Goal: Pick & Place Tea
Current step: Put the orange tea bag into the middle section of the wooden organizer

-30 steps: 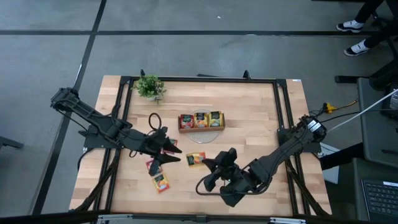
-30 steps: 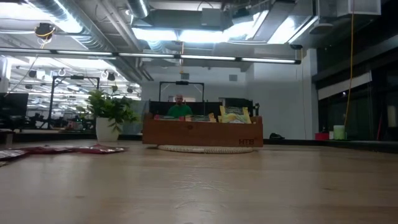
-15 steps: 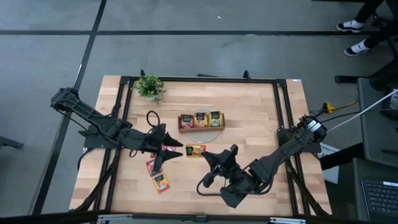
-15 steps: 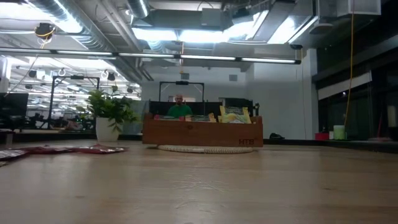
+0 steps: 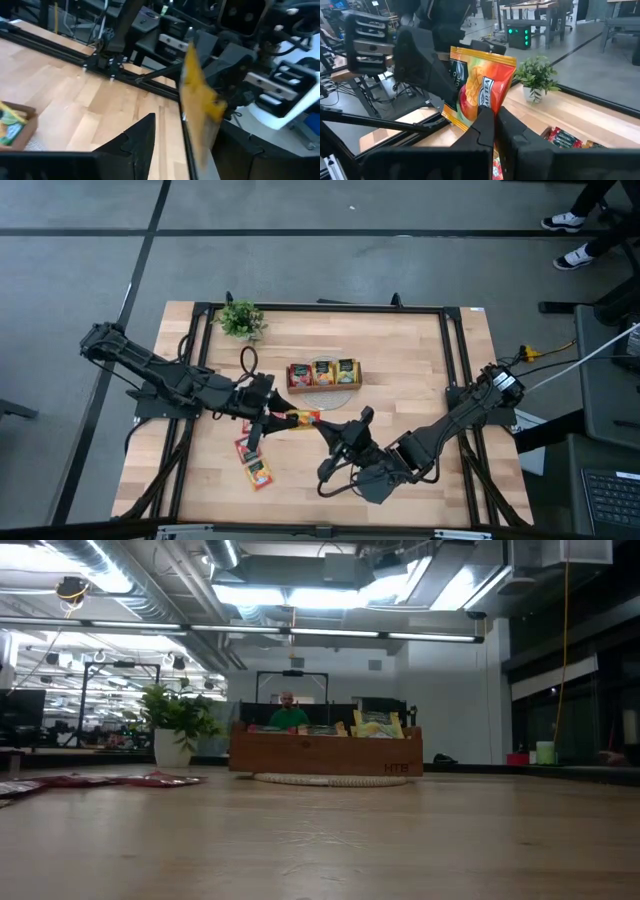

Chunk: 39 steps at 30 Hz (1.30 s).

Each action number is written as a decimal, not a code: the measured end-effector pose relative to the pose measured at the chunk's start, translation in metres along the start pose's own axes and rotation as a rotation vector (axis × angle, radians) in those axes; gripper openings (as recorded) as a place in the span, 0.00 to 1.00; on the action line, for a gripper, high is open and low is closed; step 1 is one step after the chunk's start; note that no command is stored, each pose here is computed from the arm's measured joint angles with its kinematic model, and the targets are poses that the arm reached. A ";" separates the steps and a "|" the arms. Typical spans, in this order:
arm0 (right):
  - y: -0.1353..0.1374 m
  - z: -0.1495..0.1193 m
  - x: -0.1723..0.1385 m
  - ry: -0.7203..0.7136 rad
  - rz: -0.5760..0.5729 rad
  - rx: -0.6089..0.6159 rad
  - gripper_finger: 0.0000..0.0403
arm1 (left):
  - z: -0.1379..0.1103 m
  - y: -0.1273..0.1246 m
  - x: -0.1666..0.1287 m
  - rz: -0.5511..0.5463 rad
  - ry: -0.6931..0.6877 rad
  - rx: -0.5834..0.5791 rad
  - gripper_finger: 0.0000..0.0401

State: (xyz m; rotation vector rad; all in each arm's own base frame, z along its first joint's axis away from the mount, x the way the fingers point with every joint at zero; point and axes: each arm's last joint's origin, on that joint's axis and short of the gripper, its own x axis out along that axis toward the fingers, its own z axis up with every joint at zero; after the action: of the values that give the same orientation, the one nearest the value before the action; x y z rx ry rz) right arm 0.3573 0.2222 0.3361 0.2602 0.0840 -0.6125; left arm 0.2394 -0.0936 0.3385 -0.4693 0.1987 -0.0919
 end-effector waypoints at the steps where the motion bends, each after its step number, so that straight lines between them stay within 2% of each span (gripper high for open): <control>1: 0.000 0.000 0.001 0.000 -0.002 0.000 0.02 | 0.001 0.000 0.000 -0.008 -0.004 -0.002 0.41; 7: 0.000 0.000 0.001 0.000 -0.002 0.000 0.02 | 0.001 -0.001 0.000 -0.019 -0.006 0.015 0.32; 10: 0.000 0.000 0.001 0.000 -0.002 0.000 0.02 | 0.001 -0.001 0.000 -0.019 -0.006 0.032 0.21; 13: 0.000 0.000 0.001 0.000 -0.002 -0.001 0.02 | 0.001 -0.001 0.000 -0.019 -0.006 0.075 0.07; 15: -0.001 0.000 0.001 0.000 -0.003 -0.011 0.04 | 0.001 -0.001 0.000 -0.019 -0.006 0.084 0.02; 21: -0.002 0.003 0.000 0.000 0.001 -0.034 0.14 | 0.003 0.005 0.002 -0.015 0.005 0.084 0.01; 25: -0.007 0.020 -0.006 -0.010 0.013 -0.014 0.24 | 0.008 0.016 0.004 -0.032 0.030 0.072 0.01; 32: -0.020 0.054 -0.025 -0.035 0.047 -0.064 0.38 | 0.019 0.056 0.008 0.008 0.117 0.033 0.01; 39: -0.030 0.074 -0.034 -0.048 0.057 -0.052 0.40 | 0.025 0.105 0.003 0.091 0.251 -0.006 0.01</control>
State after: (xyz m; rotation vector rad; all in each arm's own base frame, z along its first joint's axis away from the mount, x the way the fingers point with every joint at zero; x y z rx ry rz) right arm 0.3121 0.1976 0.4061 0.1964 0.0460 -0.5590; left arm 0.2520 0.0103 0.3119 -0.4530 0.4665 -0.0606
